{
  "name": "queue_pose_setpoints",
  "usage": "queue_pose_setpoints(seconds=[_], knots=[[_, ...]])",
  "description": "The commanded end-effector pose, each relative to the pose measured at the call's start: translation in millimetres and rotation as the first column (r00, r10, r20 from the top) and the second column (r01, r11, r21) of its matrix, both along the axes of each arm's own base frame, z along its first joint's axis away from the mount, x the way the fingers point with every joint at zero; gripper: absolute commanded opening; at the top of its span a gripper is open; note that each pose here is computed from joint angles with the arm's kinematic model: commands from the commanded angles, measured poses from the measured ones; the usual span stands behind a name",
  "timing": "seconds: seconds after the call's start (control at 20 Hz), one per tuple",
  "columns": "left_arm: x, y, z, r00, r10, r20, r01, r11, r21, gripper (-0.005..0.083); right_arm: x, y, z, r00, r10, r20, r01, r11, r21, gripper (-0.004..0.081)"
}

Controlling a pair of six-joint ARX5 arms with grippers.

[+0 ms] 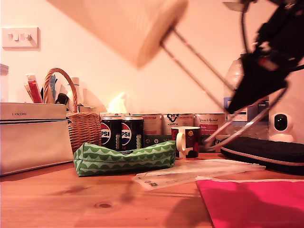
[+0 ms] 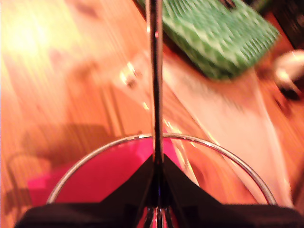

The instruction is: Insert the paper towel roll into the metallic stand.

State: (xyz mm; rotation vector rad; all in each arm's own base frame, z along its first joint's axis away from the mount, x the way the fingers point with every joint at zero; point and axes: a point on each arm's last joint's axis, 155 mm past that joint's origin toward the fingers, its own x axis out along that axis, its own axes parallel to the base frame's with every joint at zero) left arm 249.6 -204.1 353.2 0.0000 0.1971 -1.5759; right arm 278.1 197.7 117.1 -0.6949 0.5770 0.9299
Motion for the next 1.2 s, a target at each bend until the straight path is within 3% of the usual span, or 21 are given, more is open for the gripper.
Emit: queue_pose_setpoints(seconds=[0.0,0.3,0.55,0.75,0.9,1.15], knots=[[-2,-5,9,1.000,-0.008,0.007,0.008,1.000,0.015,-0.0024,8,15,16,0.999,0.014,0.047,-0.016,0.998,0.060,-0.0013],[12,-12,16,0.992,0.094,0.085,-0.109,0.975,0.194,-0.0024,16,50,20,0.995,0.060,0.077,-0.073,0.983,0.167,-0.0013],[22,-12,9,0.981,0.168,0.100,-0.190,0.937,0.292,-0.0024,17,75,24,0.993,0.094,0.068,-0.111,0.942,0.317,-0.0013],[33,-16,2,0.967,0.211,0.141,-0.247,0.906,0.344,-0.0024,12,76,13,0.994,0.061,0.094,-0.094,0.911,0.400,-0.0013],[35,-20,-5,0.961,0.235,0.142,-0.273,0.883,0.382,-0.0024,5,77,15,0.991,0.014,0.133,-0.078,0.870,0.486,-0.0013],[31,-34,-12,0.957,0.233,0.170,-0.285,0.857,0.428,-0.0024,-2,78,6,0.980,-0.055,0.193,-0.058,0.843,0.535,-0.0013]])
